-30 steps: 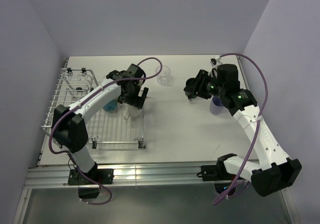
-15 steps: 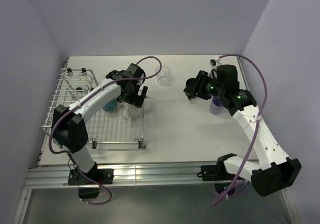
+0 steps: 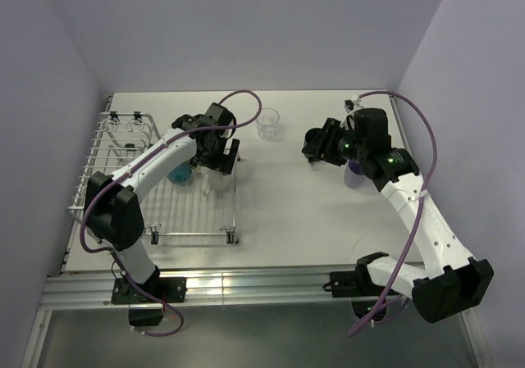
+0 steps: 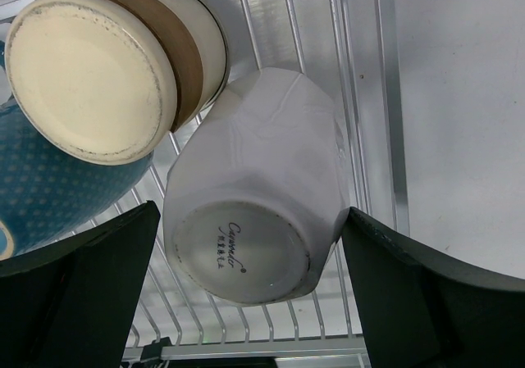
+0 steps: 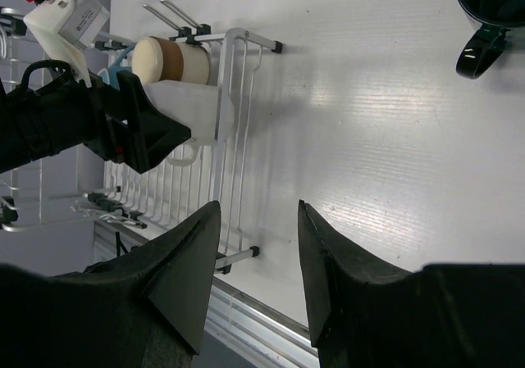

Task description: Load the cups into the dish rack

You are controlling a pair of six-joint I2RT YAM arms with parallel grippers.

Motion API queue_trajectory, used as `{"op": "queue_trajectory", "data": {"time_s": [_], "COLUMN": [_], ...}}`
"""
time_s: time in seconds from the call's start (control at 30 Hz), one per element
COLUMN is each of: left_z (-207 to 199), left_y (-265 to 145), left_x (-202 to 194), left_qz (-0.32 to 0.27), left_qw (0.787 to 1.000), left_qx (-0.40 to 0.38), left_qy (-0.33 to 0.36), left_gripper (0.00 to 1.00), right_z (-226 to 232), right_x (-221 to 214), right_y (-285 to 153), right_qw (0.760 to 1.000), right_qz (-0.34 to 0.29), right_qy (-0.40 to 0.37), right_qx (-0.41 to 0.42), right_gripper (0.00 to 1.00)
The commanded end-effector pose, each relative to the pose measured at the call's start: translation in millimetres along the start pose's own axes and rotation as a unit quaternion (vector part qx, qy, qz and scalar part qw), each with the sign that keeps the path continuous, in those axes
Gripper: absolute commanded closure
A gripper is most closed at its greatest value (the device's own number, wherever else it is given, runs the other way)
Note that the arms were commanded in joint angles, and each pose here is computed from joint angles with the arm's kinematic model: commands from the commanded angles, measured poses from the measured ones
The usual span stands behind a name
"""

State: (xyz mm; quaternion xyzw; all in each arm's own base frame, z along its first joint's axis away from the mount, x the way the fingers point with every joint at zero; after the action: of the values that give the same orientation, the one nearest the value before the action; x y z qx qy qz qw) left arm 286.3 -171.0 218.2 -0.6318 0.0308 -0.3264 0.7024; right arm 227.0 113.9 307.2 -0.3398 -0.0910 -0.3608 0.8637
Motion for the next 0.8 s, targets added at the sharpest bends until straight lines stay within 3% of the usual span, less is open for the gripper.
{"op": "queue_trajectory", "data": {"time_s": [0.0,0.47,0.77], "left_z": [9,6,5], "left_y": [3,-37,-40], "left_x": [5,24,25], "left_qz": [-0.015,-0.102,-0.115], "left_qw": [0.999,0.994,0.992], "left_qx": [0.026,-0.039,-0.048], "left_qy": [-0.017,-0.012,-0.009], "left_gripper": [0.01,0.01,0.01], "right_z": [-2,-9,-14], "right_x": [6,11,17], "right_y": [4,9,18], "right_qw": [1.0,0.999,0.997], "right_qz": [-0.02,-0.04,-0.051], "right_qy": [-0.012,-0.013,-0.01], "right_qx": [0.001,-0.034,-0.064], "right_gripper": [0.5,0.5,0.5]}}
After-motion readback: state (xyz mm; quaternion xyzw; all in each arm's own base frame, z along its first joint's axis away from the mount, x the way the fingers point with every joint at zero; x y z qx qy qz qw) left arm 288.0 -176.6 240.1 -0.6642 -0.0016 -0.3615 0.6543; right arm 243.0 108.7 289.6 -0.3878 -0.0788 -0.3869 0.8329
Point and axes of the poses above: each gripper's point midway between its finger pads, its own y axis out along the fingers, its own z axis along the line the jaws close on, x = y × z, the point moved 9 cm from there along -y, back along the fingers, and after that the axes turned 15 degrees about y, right-handed, at the moved point
